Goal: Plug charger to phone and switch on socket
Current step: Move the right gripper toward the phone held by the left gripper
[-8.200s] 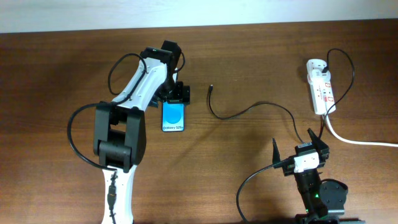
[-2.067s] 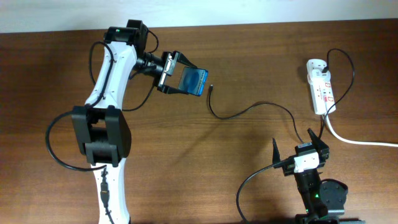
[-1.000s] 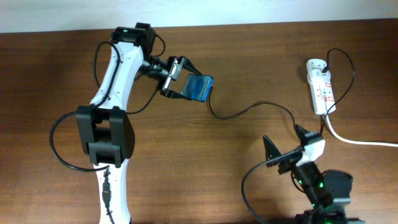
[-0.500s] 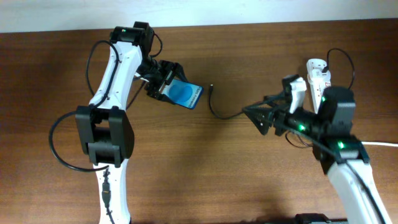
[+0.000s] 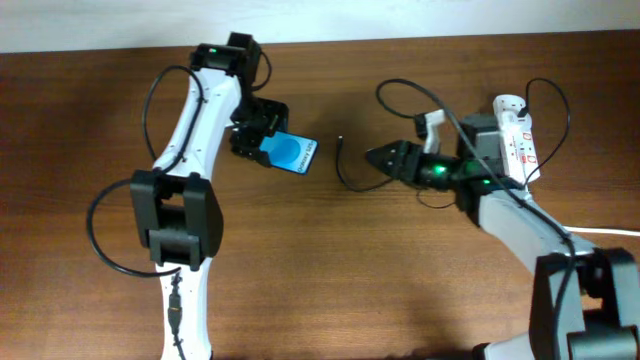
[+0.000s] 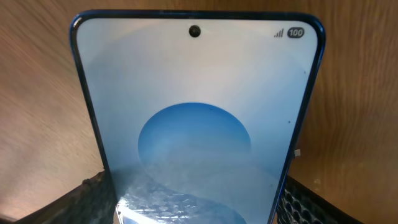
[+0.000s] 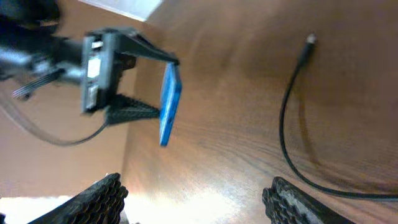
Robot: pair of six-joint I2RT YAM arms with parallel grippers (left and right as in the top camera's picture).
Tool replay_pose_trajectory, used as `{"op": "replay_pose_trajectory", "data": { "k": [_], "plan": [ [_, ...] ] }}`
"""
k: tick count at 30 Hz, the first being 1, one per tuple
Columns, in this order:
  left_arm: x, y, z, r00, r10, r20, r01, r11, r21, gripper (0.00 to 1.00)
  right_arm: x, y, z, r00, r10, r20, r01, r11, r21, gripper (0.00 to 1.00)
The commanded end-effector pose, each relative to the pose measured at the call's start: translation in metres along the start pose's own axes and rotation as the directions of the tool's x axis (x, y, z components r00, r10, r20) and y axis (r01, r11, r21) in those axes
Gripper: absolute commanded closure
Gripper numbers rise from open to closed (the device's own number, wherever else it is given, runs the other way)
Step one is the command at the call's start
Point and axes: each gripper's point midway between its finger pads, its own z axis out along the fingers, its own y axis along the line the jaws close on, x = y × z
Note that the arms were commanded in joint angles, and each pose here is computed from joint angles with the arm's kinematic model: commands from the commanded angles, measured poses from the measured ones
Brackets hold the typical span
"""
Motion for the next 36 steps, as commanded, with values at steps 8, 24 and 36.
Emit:
{"op": "replay_pose_trajectory", "data": {
  "k": [8, 24, 36],
  "plan": [
    [0.049, -0.022, 0.005, 0.999, 0.044, -0.012, -0.043, 0.997, 0.056, 1.0, 0.006, 0.002, 0.035, 0.98, 0.177, 0.086, -0.186, 0.976, 0.115, 0.31],
    [0.107, -0.026, 0.01, 0.975, 0.117, -0.187, -0.104, 0.991, 0.08, 1.0, 0.009, 0.006, 0.045, 0.989, 0.106, 0.105, -0.121, 0.981, 0.149, 0.44],
    [0.115, -0.015, 0.012, 0.973, 0.12, -0.196, -0.116, 0.993, 0.034, 1.0, 0.007, 0.002, 0.049, 0.99, 0.005, 0.139, -0.035, 0.976, 0.213, 0.57]
  ]
}}
